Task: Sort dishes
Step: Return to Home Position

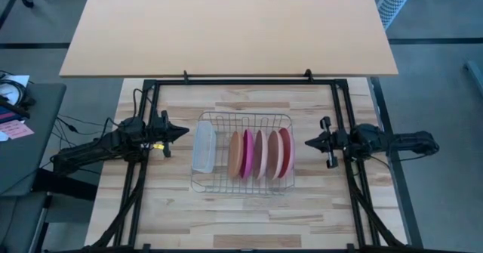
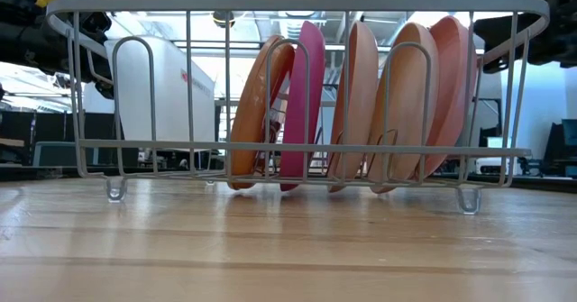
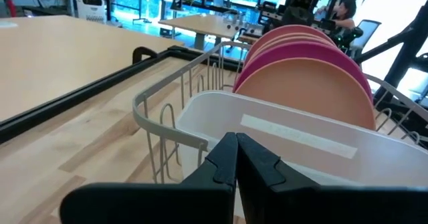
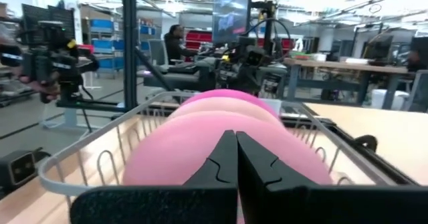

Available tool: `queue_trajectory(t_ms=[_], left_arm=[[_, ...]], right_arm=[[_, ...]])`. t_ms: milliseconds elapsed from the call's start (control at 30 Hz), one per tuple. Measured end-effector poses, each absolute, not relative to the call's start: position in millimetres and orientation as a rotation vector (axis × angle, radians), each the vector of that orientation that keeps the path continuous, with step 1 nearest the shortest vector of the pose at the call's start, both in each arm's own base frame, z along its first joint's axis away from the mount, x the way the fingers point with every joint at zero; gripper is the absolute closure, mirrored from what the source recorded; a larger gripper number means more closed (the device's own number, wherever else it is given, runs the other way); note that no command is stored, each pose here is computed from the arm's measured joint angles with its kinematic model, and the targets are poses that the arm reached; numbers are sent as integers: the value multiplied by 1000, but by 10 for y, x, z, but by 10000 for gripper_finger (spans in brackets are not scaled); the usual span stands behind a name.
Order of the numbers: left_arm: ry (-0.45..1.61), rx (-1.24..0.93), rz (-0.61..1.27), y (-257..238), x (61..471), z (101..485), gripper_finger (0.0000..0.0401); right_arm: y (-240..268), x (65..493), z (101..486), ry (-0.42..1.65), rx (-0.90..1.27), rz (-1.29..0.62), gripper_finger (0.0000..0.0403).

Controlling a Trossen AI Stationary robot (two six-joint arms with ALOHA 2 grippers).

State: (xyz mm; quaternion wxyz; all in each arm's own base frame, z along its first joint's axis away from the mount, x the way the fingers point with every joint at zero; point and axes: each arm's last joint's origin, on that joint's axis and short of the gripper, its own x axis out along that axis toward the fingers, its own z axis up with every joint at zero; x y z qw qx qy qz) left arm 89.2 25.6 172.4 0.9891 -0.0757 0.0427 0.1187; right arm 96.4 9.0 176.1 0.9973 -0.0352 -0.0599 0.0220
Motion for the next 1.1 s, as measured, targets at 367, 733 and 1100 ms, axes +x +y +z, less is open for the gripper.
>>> queue_trajectory(t_ms=[367, 733, 1100], left_arm=[[89, -113, 237, 256, 892, 1725, 401], [91, -51, 235, 258, 893, 1727, 401], [-15, 8, 222, 268, 939, 1686, 401]], right_arm=[[-29, 970, 1733, -91, -74, 19, 403], [-25, 972, 1695, -52, -32, 82, 403], [-26, 974, 1691, -46, -32, 81, 392]])
